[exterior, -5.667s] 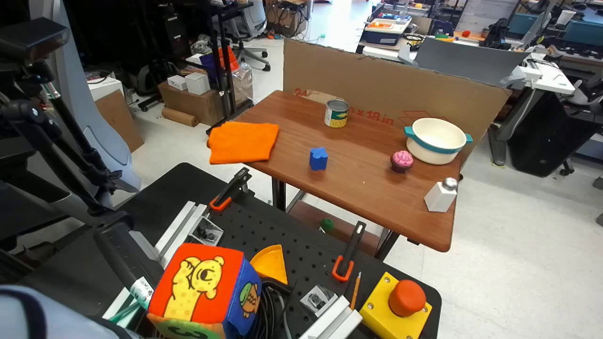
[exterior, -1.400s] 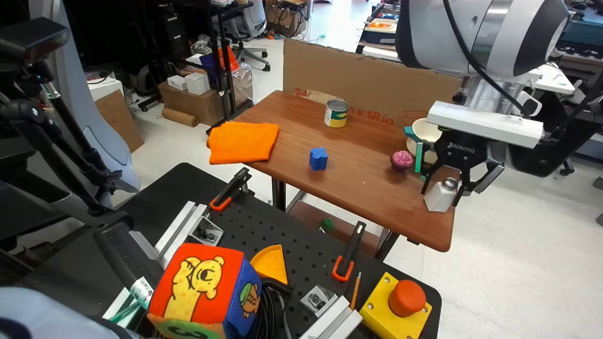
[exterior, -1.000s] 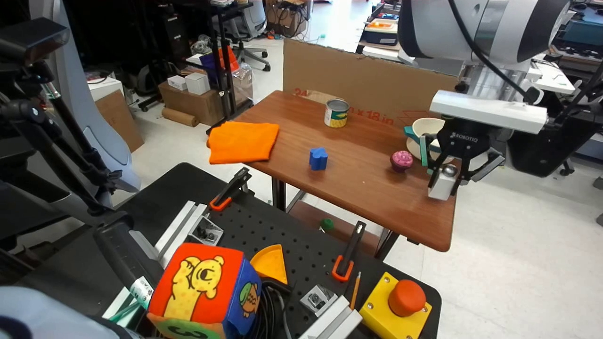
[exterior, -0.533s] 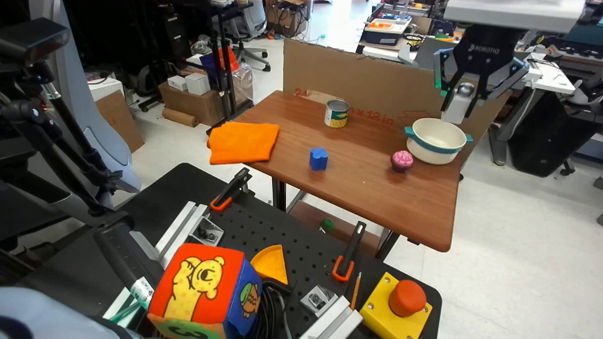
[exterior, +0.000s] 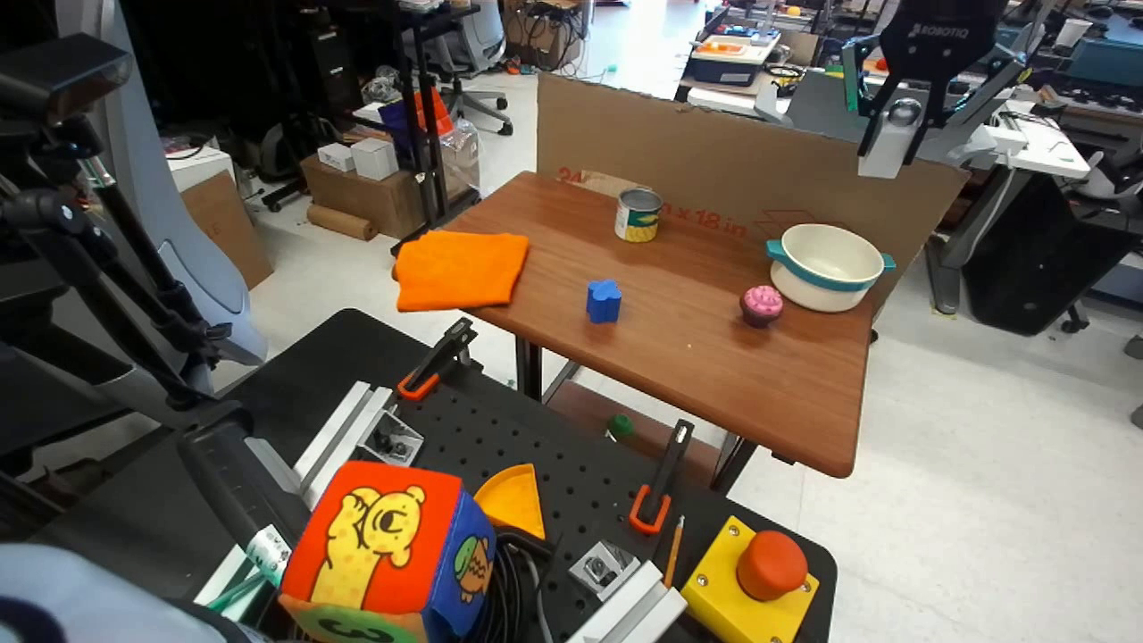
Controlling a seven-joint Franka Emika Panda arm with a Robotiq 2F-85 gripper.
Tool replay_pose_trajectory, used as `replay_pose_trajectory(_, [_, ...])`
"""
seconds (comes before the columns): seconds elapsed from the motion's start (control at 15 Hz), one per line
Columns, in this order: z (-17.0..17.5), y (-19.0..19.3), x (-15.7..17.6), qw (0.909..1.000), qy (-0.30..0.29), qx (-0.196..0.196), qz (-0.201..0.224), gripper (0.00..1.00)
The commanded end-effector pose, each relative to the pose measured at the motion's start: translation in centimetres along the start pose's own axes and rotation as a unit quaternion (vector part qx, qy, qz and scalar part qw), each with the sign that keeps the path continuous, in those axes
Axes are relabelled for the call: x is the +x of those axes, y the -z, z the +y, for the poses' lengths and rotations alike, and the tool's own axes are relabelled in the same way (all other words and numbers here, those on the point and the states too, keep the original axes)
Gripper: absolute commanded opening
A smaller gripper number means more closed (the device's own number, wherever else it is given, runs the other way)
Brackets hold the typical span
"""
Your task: Put the salt cellar inside the white pot
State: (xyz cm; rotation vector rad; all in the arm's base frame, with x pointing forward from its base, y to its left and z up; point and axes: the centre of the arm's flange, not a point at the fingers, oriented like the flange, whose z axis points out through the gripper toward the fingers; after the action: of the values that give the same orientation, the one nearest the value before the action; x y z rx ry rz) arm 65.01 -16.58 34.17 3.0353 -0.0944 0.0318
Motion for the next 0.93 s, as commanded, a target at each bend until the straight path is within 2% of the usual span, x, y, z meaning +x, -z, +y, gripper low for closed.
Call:
replay_pose_trajectory(0.0, [0.5,-2.4,4.3,0.9997,0.002,-0.001,-0.024,0.14])
replay_pose_trajectory(0.53, [-0.6,-9.6,9.0,0.9951,0.004,0.000,-0.099,0.14])
replay_pose_trajectory(0.87, [-1.2,-13.0,10.7,0.9898,0.000,0.002,-0.143,0.14])
